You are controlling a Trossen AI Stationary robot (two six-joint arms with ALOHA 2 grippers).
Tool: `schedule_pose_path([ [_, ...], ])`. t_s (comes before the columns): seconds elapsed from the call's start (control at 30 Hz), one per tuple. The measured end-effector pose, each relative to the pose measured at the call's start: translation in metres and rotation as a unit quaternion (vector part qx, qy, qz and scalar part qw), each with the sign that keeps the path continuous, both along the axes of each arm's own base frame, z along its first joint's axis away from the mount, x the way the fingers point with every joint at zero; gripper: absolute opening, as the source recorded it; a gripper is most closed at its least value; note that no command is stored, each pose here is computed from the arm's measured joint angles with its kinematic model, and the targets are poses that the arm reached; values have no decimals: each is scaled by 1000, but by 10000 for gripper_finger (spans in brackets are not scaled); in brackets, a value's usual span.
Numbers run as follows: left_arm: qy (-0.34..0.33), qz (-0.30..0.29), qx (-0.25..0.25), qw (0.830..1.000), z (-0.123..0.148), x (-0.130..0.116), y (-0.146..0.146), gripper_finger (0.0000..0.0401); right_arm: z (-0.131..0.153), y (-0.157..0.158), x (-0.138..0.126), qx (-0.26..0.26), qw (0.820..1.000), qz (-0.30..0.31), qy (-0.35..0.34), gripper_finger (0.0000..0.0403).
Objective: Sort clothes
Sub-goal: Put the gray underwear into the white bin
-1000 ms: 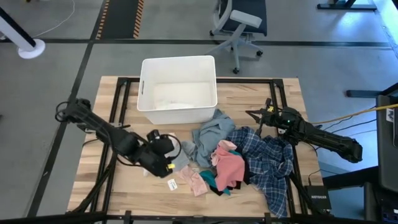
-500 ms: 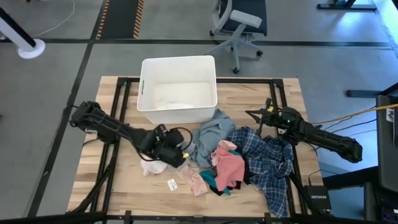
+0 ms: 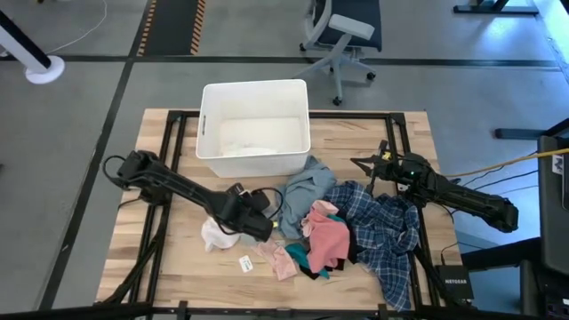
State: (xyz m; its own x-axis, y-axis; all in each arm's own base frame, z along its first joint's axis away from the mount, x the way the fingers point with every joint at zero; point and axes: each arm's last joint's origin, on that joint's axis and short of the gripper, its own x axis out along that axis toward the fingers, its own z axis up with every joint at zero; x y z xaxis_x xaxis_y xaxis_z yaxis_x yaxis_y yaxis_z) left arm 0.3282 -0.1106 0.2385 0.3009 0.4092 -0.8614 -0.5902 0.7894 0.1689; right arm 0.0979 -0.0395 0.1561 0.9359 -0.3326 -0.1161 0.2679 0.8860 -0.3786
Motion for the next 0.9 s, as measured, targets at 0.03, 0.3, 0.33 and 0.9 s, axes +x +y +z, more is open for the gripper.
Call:
schedule_pose_path([
  [0.03, 6, -6, 5, 1000, -3, 1, 0, 198, 0, 0, 0, 0, 1000, 0, 0, 19],
  [0.3, 47, -60, 31, 997, -13, 5, -1, 96, 0, 0, 0, 0, 1000, 2, -1, 19],
  [0.33, 49, -68, 34, 996, -13, 5, -1, 76, 0, 0, 0, 0, 1000, 2, -1, 19],
  [0.9, -60, -127, 93, 986, 82, -9, 13, 9, 0, 0, 0, 0, 1000, 2, -1, 19],
])
